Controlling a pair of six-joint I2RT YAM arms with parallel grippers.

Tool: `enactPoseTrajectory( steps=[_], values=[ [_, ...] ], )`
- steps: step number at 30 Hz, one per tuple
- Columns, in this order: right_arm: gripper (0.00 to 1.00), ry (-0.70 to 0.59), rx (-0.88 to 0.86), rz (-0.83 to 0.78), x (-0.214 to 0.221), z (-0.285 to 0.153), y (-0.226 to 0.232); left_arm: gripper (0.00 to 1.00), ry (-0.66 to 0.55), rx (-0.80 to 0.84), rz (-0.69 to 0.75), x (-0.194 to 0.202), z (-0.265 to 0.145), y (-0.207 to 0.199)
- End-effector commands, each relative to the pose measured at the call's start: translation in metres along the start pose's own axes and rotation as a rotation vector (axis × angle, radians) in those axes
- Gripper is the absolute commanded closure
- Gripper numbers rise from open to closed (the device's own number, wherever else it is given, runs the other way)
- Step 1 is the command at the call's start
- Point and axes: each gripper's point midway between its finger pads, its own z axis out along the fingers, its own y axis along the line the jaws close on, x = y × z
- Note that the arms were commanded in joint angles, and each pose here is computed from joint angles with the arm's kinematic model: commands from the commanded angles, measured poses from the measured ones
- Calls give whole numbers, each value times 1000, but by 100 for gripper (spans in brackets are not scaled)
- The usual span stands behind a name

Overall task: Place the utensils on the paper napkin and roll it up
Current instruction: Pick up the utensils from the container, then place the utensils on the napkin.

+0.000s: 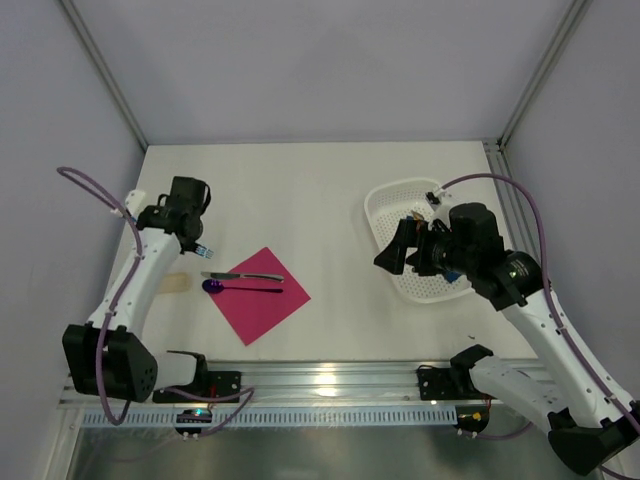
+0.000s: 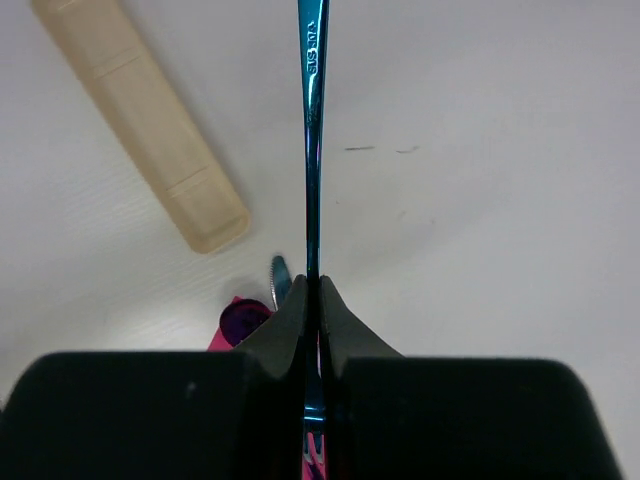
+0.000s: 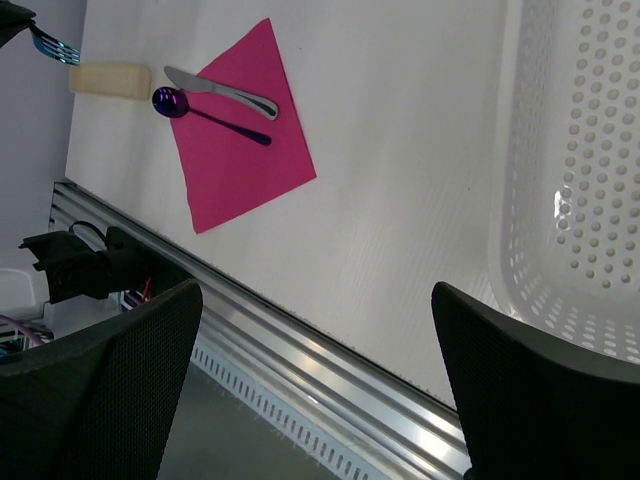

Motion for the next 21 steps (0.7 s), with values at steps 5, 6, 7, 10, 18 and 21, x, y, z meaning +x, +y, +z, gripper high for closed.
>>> enactPoseTrajectory(
  steps=[5,6,7,10,18,21],
  values=[
    [1,-78,-125,-115,-10,-1,18,100,-127,652,557,-17,-83,-74],
    [1,-90,-133,-124,-11,-2,19,100,-152,721,583,-18,-93,-76],
    [1,-93,-136,-129,-11,-2,19,100,-156,763,628,-16,-99,-77],
    [1,-122,-146,-153,-12,-7,21,100,-148,809,849,-6,-104,-76],
    [1,-138,-218,-167,-6,-12,29,100,-196,878,1548,63,-95,-60],
    [0,-118,-240,-161,2,-9,29,100,-225,875,1764,84,-87,-47]
  ],
)
